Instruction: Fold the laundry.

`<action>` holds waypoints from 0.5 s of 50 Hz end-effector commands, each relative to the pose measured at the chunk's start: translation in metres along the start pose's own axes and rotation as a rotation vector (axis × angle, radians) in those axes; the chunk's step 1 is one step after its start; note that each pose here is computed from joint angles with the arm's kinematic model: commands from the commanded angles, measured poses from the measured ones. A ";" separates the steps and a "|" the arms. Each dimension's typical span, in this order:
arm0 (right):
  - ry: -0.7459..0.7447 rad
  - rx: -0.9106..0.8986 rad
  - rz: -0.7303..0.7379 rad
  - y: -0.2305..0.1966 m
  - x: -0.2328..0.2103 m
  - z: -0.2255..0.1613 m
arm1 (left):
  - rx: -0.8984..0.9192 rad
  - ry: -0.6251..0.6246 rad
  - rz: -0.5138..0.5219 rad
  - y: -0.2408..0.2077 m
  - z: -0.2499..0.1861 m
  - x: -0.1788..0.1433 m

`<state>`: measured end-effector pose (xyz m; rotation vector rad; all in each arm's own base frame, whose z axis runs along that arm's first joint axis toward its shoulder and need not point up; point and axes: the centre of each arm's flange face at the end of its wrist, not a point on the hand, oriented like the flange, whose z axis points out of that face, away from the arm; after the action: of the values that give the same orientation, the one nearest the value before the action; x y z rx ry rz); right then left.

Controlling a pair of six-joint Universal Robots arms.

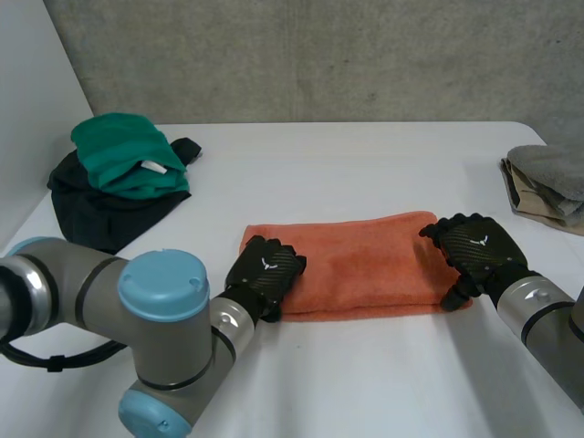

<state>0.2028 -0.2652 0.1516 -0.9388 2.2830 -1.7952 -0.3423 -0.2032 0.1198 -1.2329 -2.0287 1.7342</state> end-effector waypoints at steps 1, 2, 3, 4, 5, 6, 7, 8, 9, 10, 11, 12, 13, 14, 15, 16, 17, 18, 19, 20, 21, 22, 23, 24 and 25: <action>0.011 0.010 0.015 -0.004 0.000 -0.001 | -0.017 -0.045 0.042 0.004 0.008 -0.010; 0.010 0.010 0.018 -0.004 0.000 -0.002 | -0.015 -0.059 0.051 0.004 0.009 -0.013; 0.009 0.012 0.021 -0.005 -0.001 -0.002 | -0.015 -0.073 0.061 0.002 0.009 -0.016; 0.007 0.011 0.032 -0.006 -0.001 -0.003 | -0.010 -0.108 0.077 -0.001 0.008 -0.023; 0.005 0.007 0.040 -0.006 -0.002 -0.004 | -0.009 -0.126 0.085 -0.002 0.008 -0.027; 0.003 0.005 0.046 -0.006 -0.002 -0.004 | -0.005 -0.145 0.092 -0.004 0.008 -0.031; 0.000 0.001 0.053 -0.005 -0.003 -0.005 | -0.008 -0.173 0.109 -0.006 0.006 -0.037; -0.005 -0.007 0.064 -0.004 -0.004 -0.006 | -0.009 -0.182 0.116 -0.007 0.005 -0.039; -0.010 -0.011 0.070 -0.003 -0.005 -0.006 | -0.014 -0.193 0.123 -0.007 0.004 -0.042; -0.017 -0.017 0.073 -0.002 -0.007 -0.007 | -0.020 -0.208 0.137 -0.008 0.001 -0.047; -0.025 -0.027 0.078 0.001 -0.010 -0.008 | -0.024 -0.210 0.145 -0.008 -0.001 -0.049; -0.029 -0.032 0.079 0.002 -0.011 -0.008 | -0.028 -0.210 0.152 -0.007 -0.002 -0.049; -0.034 -0.037 0.079 0.004 -0.013 -0.008 | -0.032 -0.210 0.159 -0.006 -0.004 -0.050; -0.043 -0.040 0.077 0.006 -0.016 -0.008 | -0.039 -0.205 0.168 -0.004 -0.007 -0.050; -0.048 -0.042 0.074 0.007 -0.019 -0.008 | -0.042 -0.198 0.172 -0.003 -0.009 -0.050; -0.055 -0.043 0.071 0.008 -0.021 -0.007 | -0.042 -0.191 0.175 -0.002 -0.010 -0.049; -0.060 -0.045 0.069 0.010 -0.023 -0.007 | -0.042 -0.182 0.179 -0.001 -0.011 -0.048; -0.071 -0.051 0.066 0.013 -0.027 -0.005 | -0.042 -0.167 0.177 0.000 -0.014 -0.046; -0.079 -0.053 0.064 0.014 -0.030 -0.005 | -0.040 -0.157 0.176 0.000 -0.015 -0.044; -0.084 -0.056 0.062 0.016 -0.032 -0.004 | -0.041 -0.148 0.174 0.001 -0.016 -0.043; -0.090 -0.059 0.063 0.018 -0.033 -0.002 | -0.038 -0.139 0.172 0.000 -0.017 -0.041; -0.098 -0.060 0.059 0.020 -0.036 0.000 | -0.037 -0.128 0.171 -0.001 -0.020 -0.038; -0.098 -0.061 0.057 0.021 -0.037 0.002 | -0.036 -0.123 0.169 -0.001 -0.021 -0.037; -0.093 -0.061 0.059 0.023 -0.037 0.004 | -0.035 -0.122 0.166 -0.002 -0.022 -0.036; -0.089 -0.059 0.057 0.023 -0.037 0.007 | -0.037 -0.120 0.163 -0.002 -0.024 -0.035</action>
<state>0.2190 -0.2451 0.1305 -0.9133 2.2977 -1.6469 -0.3048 -0.2218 0.1407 -1.3648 -2.1056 1.9345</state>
